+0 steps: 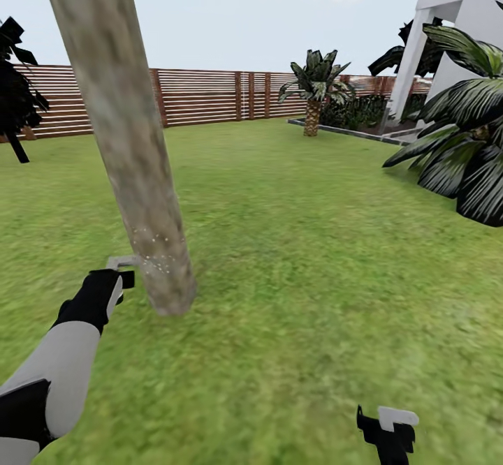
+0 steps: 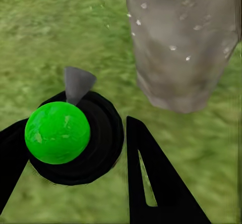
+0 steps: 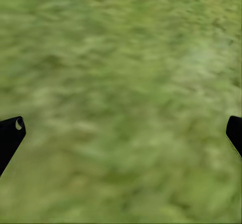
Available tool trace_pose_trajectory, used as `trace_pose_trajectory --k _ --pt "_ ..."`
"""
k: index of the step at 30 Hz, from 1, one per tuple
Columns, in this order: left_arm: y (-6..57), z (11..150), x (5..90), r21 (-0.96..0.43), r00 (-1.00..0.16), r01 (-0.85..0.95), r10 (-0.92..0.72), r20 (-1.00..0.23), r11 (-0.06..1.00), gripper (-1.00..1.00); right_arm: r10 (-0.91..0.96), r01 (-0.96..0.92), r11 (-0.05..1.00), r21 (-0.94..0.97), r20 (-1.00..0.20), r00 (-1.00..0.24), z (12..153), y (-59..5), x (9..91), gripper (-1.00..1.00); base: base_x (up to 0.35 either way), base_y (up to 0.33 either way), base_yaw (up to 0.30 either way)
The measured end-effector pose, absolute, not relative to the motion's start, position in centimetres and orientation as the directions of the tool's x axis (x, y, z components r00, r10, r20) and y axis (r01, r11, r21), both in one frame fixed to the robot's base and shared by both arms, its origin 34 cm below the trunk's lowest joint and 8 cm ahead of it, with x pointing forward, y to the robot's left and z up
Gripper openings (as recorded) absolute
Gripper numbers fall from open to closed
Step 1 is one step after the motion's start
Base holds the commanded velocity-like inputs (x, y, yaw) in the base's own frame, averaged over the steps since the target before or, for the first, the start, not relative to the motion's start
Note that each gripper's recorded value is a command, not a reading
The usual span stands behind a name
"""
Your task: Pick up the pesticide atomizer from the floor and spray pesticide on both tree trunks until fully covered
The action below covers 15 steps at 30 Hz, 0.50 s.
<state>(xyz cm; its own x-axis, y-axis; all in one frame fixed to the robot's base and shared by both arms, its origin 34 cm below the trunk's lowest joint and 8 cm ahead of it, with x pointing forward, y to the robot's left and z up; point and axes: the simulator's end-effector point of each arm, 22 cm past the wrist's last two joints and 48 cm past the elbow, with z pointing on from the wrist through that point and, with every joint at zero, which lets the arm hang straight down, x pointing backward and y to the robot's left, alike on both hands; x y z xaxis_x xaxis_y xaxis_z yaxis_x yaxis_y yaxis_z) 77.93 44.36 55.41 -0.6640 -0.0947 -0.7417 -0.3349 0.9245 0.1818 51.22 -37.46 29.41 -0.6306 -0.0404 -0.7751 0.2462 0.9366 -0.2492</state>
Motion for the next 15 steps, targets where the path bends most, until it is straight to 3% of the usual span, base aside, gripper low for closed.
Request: trace_pose_trajectory --k 4,8,15 --pt "44.3 54.7 77.5 0.187 -0.676 -0.331 -0.094 -0.731 0.925 -1.0 -0.041 0.246 0.937 -0.249 -0.775 -0.631 29.4 -37.4 51.2 1.0 0.297 -0.101 0.001" --pt "44.3 51.4 75.3 0.205 -0.711 -0.321 -0.093 -0.697 0.925 -1.0 -0.041 0.245 0.937 -0.249 -0.775 -0.631 29.4 -37.4 51.2 1.0 0.083 -0.019 0.013" --pt "44.0 49.0 73.4 0.214 -0.745 -0.307 -0.094 -0.66 0.928 -1.0 -0.04 0.246 0.937 -0.249 -0.775 -0.631 29.4 -37.4 51.2 1.0 0.002 0.0 0.224"
